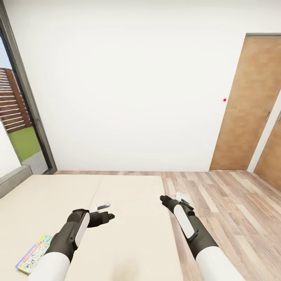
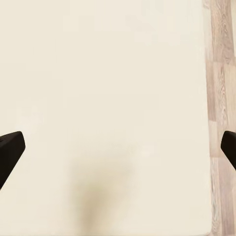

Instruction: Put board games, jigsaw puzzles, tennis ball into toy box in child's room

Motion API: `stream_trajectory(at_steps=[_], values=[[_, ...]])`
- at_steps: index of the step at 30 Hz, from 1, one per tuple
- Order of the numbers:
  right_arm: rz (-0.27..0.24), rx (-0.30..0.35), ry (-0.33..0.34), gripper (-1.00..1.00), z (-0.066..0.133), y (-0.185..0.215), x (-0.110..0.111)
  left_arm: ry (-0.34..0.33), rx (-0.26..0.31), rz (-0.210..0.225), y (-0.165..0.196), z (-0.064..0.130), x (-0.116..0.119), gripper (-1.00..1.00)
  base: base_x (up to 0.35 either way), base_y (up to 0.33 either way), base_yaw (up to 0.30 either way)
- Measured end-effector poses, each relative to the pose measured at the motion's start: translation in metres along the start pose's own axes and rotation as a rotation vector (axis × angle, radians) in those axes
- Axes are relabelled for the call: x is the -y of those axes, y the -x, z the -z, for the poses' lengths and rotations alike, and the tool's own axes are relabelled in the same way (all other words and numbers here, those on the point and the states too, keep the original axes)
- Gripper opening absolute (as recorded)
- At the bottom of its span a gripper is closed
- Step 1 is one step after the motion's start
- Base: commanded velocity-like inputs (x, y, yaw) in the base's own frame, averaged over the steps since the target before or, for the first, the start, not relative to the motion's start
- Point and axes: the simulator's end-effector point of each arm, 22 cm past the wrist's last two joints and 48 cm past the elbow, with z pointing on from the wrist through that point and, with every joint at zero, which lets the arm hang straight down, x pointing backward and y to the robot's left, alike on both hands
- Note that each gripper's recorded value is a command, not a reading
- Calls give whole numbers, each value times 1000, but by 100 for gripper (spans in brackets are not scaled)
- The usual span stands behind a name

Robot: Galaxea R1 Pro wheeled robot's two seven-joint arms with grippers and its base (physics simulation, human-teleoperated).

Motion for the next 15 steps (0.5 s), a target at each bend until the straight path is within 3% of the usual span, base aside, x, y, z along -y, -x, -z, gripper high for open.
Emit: stream_trajectory(at_steps=[6, 15], values=[[0, 0, 1, 100, 0, 0, 0, 0, 0, 0, 0, 0, 0, 100, 0, 114, 0], [0, 0, 1, 100, 0, 0, 0, 0, 0, 0, 0, 0, 0, 100, 0, 211, 0]])
